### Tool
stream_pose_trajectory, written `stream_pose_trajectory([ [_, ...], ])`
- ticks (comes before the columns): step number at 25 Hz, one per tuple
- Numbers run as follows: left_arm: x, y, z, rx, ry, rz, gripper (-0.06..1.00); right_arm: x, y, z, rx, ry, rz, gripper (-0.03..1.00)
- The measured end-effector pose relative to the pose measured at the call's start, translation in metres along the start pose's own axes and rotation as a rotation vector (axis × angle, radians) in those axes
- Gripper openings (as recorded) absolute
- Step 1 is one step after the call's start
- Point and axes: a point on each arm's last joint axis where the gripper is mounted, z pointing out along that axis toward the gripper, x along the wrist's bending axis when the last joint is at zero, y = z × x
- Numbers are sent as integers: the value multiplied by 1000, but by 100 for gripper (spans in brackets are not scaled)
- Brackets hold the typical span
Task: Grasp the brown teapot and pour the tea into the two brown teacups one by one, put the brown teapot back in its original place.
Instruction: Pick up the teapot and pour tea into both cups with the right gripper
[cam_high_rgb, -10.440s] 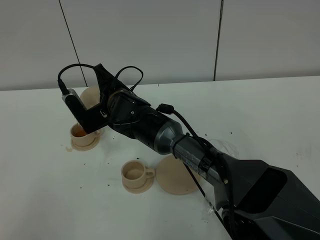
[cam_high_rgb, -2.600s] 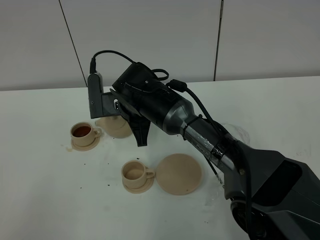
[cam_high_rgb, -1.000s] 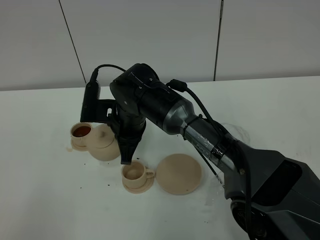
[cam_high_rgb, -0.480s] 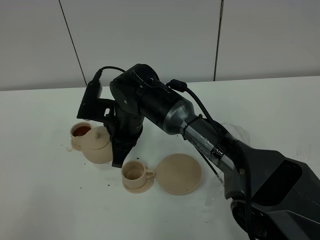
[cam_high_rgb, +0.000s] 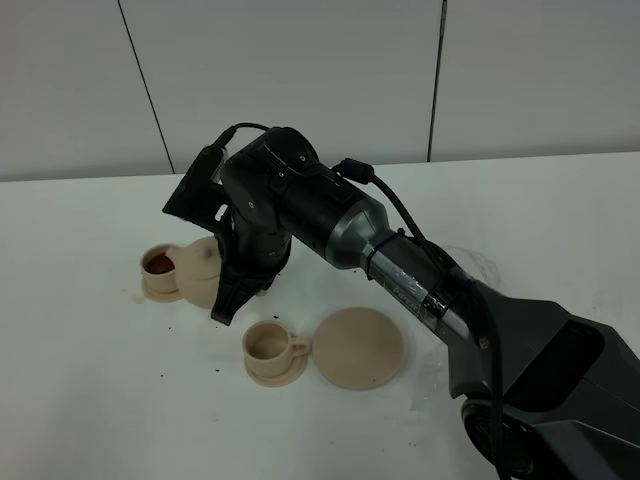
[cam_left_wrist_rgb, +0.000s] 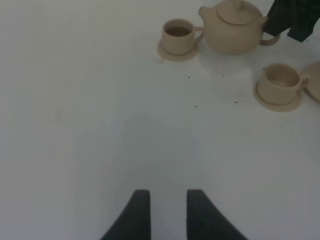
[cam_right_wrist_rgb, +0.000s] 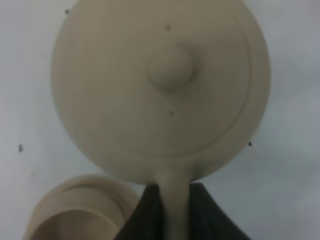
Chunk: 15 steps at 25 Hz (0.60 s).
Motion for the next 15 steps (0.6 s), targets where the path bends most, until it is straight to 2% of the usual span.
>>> stream_pose_trajectory([
  [7, 0, 0, 0, 0, 0, 0, 25, -5, -4, 0, 17, -4, 97, 9],
  [15, 0, 0, 0, 0, 0, 0, 25, -6, -4, 0, 17, -5, 107, 9],
])
